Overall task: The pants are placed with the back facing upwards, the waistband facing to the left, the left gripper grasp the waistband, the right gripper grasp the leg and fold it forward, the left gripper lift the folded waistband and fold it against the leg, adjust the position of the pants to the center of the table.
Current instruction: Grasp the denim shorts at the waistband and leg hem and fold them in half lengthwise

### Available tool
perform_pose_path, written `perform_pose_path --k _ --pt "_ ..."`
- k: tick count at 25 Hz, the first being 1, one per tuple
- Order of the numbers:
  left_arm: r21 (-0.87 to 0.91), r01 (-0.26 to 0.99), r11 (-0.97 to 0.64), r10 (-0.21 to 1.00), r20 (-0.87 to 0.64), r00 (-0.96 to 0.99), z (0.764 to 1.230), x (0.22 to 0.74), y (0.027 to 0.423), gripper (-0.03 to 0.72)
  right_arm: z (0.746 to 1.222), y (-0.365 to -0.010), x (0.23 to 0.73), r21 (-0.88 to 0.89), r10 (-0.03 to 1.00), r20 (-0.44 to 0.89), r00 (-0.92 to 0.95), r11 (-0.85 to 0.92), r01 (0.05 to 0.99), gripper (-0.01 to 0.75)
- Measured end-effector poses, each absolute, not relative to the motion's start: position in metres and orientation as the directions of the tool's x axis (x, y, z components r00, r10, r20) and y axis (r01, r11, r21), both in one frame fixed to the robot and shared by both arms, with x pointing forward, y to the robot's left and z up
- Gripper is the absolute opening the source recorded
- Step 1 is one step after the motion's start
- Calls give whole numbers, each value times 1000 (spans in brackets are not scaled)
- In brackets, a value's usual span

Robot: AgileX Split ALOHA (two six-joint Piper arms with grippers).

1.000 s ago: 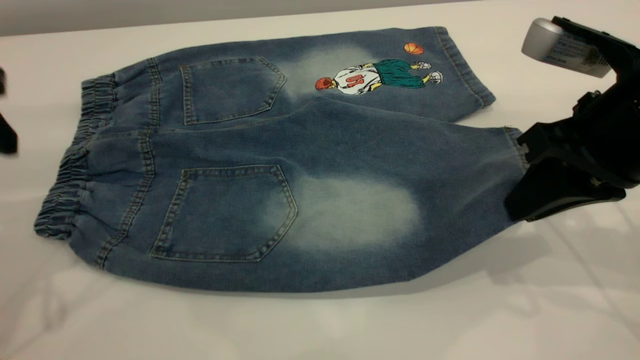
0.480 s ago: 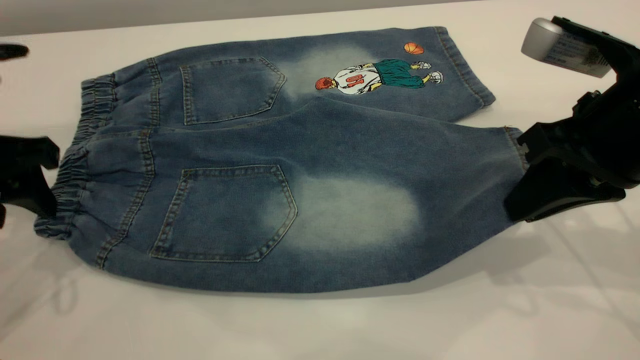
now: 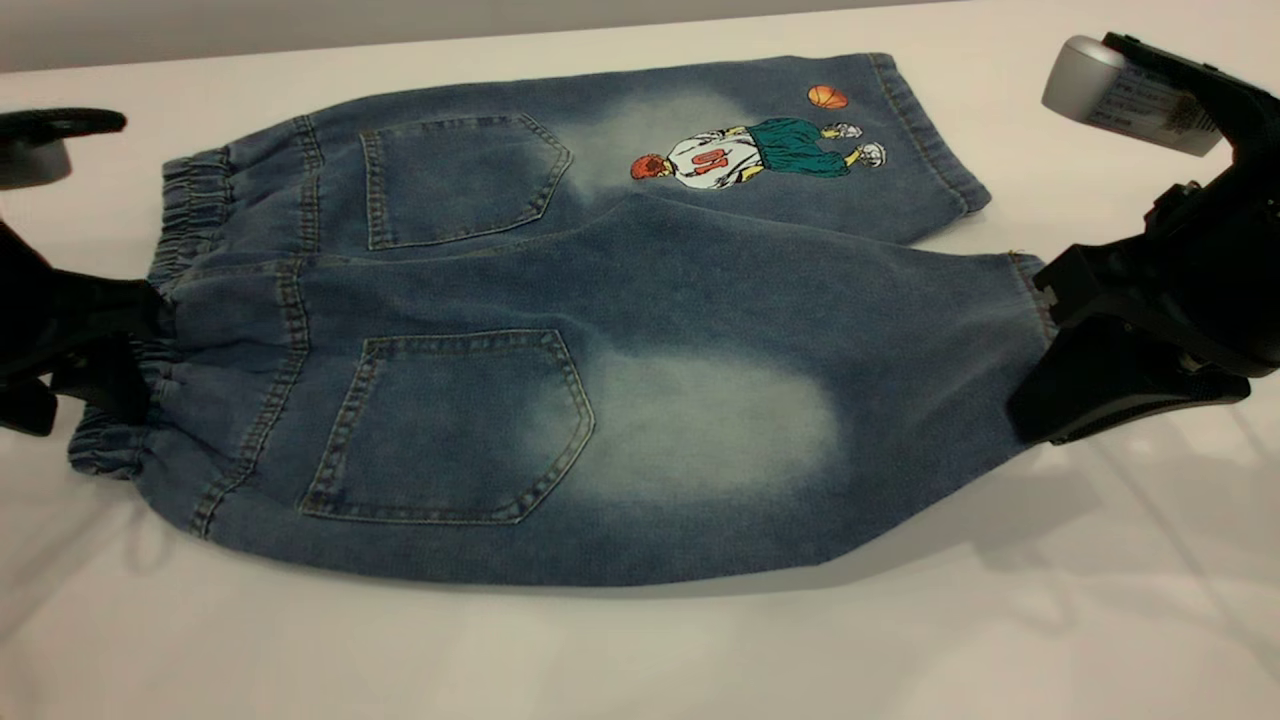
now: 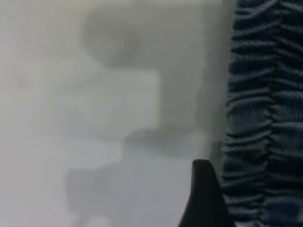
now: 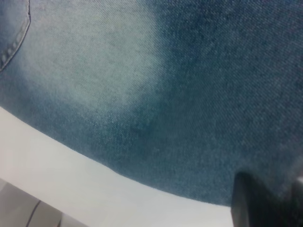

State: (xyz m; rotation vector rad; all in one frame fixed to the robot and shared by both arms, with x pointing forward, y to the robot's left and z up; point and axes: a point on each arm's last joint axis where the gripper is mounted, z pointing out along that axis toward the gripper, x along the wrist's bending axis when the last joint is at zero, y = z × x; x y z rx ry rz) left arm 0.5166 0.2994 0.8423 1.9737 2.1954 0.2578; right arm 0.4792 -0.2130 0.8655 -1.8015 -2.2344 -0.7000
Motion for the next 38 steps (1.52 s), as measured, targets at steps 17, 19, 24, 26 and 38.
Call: perform_pose_path --k 17,19,24,26,38 --pt "208 961 184 983 -34 -181 827 514 299 260 865 -213 479 242 870 427 -245 151 958 29" --pt "215 959 185 983 -36 -181 828 515 299 187 865 -213 479 242 870 427 -245 151 958 29" --pt "216 959 181 983 -34 -178 830 515 299 74 865 -213 479 241 870 428 -243 149 959 29" --pt "196 964 181 983 -28 -179 835 512 299 74 865 -213 479 241 870 428 -243 149 959 29" --pt "284 943 175 984 -37 -172 894 512 300 74 907 -209 496 403 855 421 -303 123 907 29"
